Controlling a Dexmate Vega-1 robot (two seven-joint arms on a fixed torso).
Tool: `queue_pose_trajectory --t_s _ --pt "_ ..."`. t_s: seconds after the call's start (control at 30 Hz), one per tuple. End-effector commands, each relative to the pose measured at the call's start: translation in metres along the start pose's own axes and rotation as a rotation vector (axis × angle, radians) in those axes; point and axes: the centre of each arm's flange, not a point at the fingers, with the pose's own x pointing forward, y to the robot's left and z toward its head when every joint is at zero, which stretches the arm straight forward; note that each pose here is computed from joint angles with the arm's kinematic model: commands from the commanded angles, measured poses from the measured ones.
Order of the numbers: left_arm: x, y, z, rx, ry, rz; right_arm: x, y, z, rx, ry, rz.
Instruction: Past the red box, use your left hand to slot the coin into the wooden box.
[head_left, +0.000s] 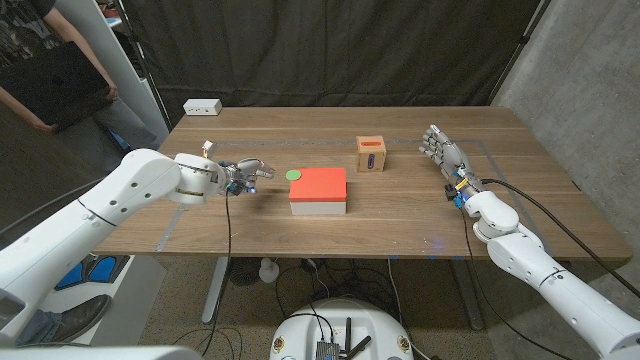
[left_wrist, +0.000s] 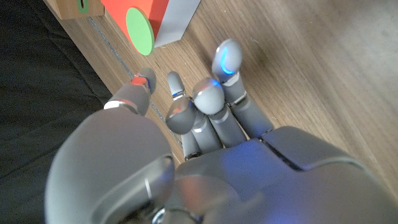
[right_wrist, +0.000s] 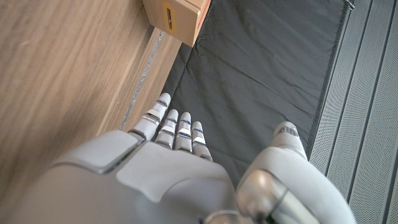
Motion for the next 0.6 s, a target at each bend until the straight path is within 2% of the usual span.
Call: queue_pose_trajectory --t_s 0.03,0.33,0.6 --pt "0.0141 -0.0082 0.0023 0.006 0.015 -0.061 -0.0009 -0.0005 0.0004 -0.009 0.005 0.000" --pt "0.0166 -0.0095 0.0048 -0.002 0.018 -0.082 -0.0001 -0.0013 0.0004 -0.014 0.010 0.002" --pt "0.0202 -0.0160 0.0063 0.009 0.023 -0.110 -0.0004 -0.0030 0.0017 -0.015 0.009 0.004"
